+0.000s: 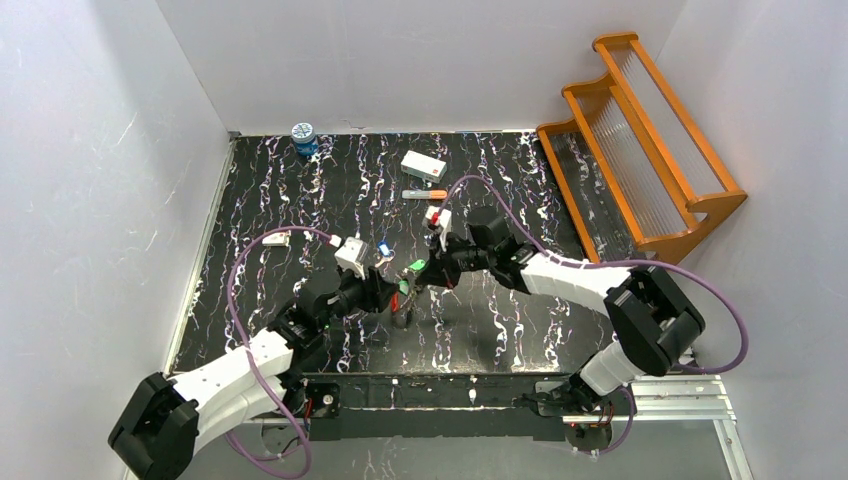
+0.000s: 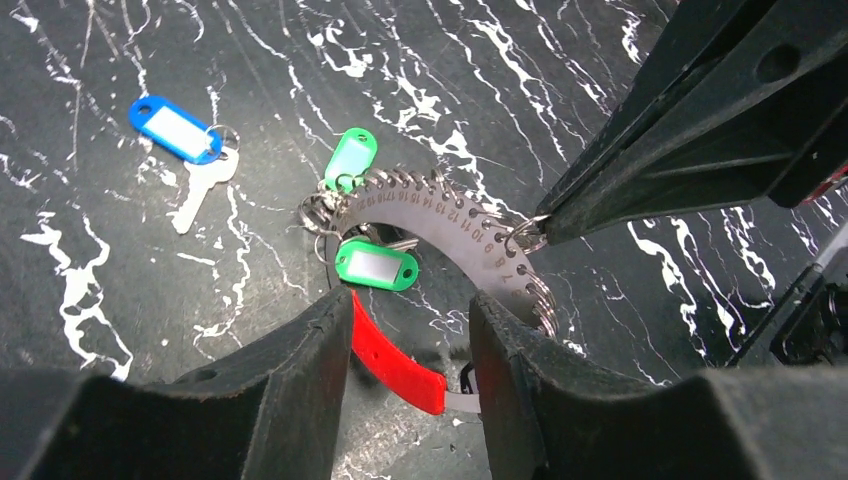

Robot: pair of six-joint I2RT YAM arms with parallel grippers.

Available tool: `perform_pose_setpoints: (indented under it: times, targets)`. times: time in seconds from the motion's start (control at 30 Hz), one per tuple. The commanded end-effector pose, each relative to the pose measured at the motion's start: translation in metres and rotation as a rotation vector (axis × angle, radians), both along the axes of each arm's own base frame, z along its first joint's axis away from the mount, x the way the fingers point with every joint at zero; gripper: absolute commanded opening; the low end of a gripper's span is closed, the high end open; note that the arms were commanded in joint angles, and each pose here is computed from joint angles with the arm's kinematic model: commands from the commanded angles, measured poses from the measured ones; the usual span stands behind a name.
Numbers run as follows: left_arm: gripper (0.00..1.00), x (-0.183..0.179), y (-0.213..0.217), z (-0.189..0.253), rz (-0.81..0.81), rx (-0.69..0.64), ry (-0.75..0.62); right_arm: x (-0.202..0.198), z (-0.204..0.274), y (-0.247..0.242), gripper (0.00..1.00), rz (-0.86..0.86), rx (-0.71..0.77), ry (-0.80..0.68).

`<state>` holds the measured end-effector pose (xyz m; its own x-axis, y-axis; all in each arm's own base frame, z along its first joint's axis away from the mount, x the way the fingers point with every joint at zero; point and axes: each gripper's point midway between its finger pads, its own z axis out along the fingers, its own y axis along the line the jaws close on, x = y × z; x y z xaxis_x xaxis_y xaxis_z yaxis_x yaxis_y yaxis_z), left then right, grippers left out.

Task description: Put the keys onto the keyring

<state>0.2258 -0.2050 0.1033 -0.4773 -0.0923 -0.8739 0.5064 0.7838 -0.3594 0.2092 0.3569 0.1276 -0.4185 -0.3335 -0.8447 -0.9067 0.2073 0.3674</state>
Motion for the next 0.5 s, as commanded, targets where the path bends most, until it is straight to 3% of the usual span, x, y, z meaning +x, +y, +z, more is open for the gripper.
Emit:
perform_pose_setpoints:
  times: [0.0,0.27,0.47]
  targets:
    - [0.42,-0.002,-0.016,0.014,-0.091,-0.044,-0.056,-0.001,0.042,0.007,0.01,0.042,0.183,-0.186]
    - [0.35,-0.012,-0.045,0.008,-0.227,-0.119,-0.013,-0.012,0.058,0.001,0.01,0.028,0.311,-0.221]
    - [0.37,-0.023,-0.059,0.018,-0.314,-0.14,-0.1,-0.018,0.074,-0.004,0.01,0.002,0.426,-0.251]
